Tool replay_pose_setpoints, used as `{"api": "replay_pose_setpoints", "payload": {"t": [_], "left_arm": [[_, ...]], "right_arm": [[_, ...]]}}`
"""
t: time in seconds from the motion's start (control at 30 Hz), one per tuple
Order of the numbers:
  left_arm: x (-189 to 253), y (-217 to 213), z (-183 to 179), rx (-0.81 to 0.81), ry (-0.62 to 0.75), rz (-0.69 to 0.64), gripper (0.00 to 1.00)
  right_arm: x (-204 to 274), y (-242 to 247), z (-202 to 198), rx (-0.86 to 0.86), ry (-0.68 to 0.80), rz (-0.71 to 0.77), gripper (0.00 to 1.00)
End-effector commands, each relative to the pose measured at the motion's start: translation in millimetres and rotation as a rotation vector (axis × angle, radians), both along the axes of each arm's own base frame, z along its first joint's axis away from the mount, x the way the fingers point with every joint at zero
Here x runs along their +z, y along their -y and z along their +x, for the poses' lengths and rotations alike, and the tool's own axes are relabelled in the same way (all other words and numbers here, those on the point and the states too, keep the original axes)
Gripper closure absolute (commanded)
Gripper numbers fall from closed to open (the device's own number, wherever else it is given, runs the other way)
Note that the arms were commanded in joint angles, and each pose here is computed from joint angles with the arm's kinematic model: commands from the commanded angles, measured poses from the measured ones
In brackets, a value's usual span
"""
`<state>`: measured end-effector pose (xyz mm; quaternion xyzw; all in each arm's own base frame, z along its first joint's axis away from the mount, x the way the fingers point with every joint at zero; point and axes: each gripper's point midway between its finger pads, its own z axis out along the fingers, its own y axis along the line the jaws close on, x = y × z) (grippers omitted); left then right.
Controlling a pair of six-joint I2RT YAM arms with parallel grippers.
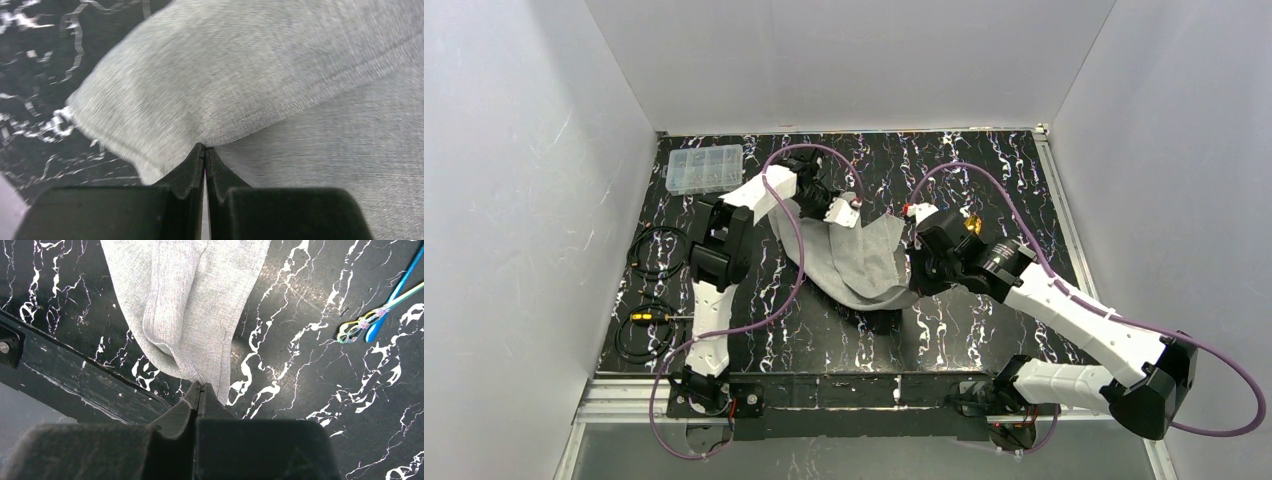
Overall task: Fold the napkin into a case and place the utensils inside
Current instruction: Pick up the crumpled napkin from the corner of the board.
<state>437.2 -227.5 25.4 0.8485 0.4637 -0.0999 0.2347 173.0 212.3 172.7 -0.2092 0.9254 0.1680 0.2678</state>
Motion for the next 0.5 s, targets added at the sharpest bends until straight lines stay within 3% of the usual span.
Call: {"api": "replay_pose_setpoints", "payload": {"t": [0.0, 0.23, 0.47], "left_arm": [[56, 19, 19, 0.127, 0.047, -0.105, 1.0], [152, 14, 18, 0.261, 0.1, -0.275, 1.0], [211, -18, 14, 0.373, 0.124, -0.362, 1.0]], "right_arm": [[21, 2, 13, -0.041, 0.085, 0.039, 0.99], [54, 10, 29, -0.075, 0.21, 0.044, 0.99], [103, 17, 46, -0.109, 0.361, 0.066, 0.99]]}}
